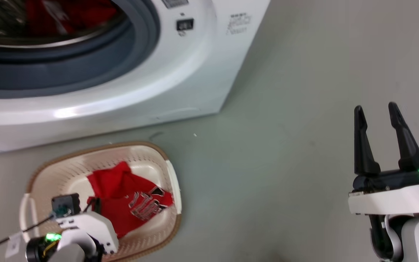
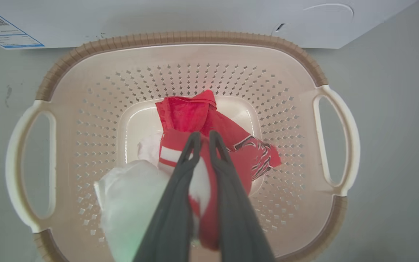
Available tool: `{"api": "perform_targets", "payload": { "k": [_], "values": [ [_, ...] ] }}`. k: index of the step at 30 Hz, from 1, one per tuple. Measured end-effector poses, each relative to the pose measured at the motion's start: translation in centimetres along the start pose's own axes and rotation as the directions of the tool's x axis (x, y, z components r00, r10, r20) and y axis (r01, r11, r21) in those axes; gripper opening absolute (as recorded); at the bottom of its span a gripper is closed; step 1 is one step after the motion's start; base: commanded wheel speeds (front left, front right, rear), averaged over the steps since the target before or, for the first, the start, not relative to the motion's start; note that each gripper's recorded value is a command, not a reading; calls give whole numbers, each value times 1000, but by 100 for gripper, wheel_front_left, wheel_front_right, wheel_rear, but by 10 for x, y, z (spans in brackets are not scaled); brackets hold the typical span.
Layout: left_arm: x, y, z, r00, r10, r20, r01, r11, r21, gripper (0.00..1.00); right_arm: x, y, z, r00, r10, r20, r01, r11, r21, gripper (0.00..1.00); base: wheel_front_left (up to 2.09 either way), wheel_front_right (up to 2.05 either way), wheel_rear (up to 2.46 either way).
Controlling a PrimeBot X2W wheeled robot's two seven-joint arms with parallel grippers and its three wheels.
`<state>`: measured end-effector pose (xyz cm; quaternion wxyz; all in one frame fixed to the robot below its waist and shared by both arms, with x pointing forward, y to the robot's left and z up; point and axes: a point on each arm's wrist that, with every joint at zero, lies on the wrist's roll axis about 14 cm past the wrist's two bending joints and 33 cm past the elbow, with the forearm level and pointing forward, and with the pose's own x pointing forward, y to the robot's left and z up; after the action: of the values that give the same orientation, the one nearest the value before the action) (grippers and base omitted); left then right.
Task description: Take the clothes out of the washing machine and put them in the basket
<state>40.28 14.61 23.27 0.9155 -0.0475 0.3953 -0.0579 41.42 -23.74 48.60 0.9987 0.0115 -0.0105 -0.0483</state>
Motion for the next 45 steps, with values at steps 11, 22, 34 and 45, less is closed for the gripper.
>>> {"api": "perform_targets", "payload": {
  "k": [11, 22, 34, 45],
  "values": [
    [52, -3, -58, 972, -4, -236, 6, 1000, 8, 0, 10, -19, -44, 994, -54, -93, 53, 998, -23, 100, 0, 0, 0],
    [57, -8, -75, 952, -3, -306, -8, 999, -36, 100, 12, -25, -55, 991, -71, -116, 68, 997, -31, 100, 0, 0, 0],
    [24, -6, -9, 996, 13, -91, -18, 999, -50, 100, 7, -10, -11, 1000, -24, -1, 24, 1000, -13, 100, 0, 0, 0],
    [-27, 4, 75, 971, 46, 235, -30, 997, -69, 100, -6, 8, 22, 998, 23, 61, -23, 1000, 9, 100, 0, 0, 0]
  ]
}}
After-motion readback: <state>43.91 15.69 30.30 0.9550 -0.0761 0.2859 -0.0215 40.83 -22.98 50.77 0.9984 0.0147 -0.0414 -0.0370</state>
